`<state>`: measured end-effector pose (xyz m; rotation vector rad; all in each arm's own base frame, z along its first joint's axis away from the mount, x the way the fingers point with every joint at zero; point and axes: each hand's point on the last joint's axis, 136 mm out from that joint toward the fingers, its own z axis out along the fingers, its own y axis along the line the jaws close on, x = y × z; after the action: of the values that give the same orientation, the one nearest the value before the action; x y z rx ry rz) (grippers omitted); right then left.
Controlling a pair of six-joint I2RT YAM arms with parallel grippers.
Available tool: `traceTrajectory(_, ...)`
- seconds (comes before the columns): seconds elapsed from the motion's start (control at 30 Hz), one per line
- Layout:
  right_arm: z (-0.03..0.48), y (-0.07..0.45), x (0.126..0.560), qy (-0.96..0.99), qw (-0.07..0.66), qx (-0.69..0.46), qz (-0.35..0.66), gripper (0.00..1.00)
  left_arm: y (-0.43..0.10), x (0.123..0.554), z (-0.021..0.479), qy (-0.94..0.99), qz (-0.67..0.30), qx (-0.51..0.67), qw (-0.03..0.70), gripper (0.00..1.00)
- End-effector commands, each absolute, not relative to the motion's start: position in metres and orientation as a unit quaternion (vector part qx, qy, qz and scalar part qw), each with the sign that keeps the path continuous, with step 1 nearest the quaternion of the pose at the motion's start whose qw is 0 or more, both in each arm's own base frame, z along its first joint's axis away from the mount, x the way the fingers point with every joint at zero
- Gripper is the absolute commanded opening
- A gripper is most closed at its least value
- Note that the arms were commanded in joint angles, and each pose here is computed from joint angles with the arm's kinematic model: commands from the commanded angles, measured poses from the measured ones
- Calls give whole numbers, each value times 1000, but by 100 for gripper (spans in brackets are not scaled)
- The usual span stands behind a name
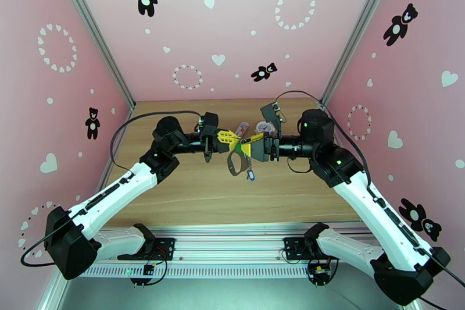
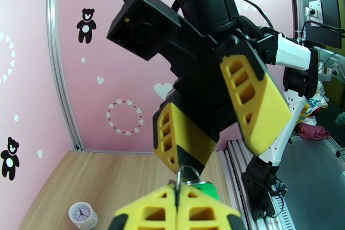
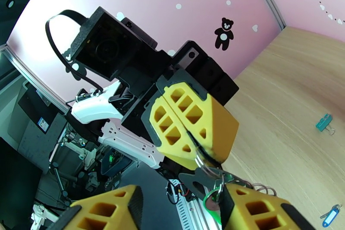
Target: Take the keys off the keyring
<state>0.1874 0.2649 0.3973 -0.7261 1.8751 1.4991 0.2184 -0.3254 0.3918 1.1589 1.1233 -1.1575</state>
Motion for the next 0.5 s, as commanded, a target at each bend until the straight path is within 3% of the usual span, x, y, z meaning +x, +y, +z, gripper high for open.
traceTrajectory(0.0,406,271,180,695,301,-291,584,44,-318,223,410,467,-471,480,574,0)
traceTrajectory(0.17,402,269,182,708,309,-297,561,41,-317,224,408,471,-466,478,577,0)
traceTrajectory(0.27,402,269,185,714,310,-293,556,31,-317,224,408,472,-466,477,576,0)
traceTrajectory(0.47,395,263,188,733,317,-293,526,31,-316,224,405,478,-460,479,575,0)
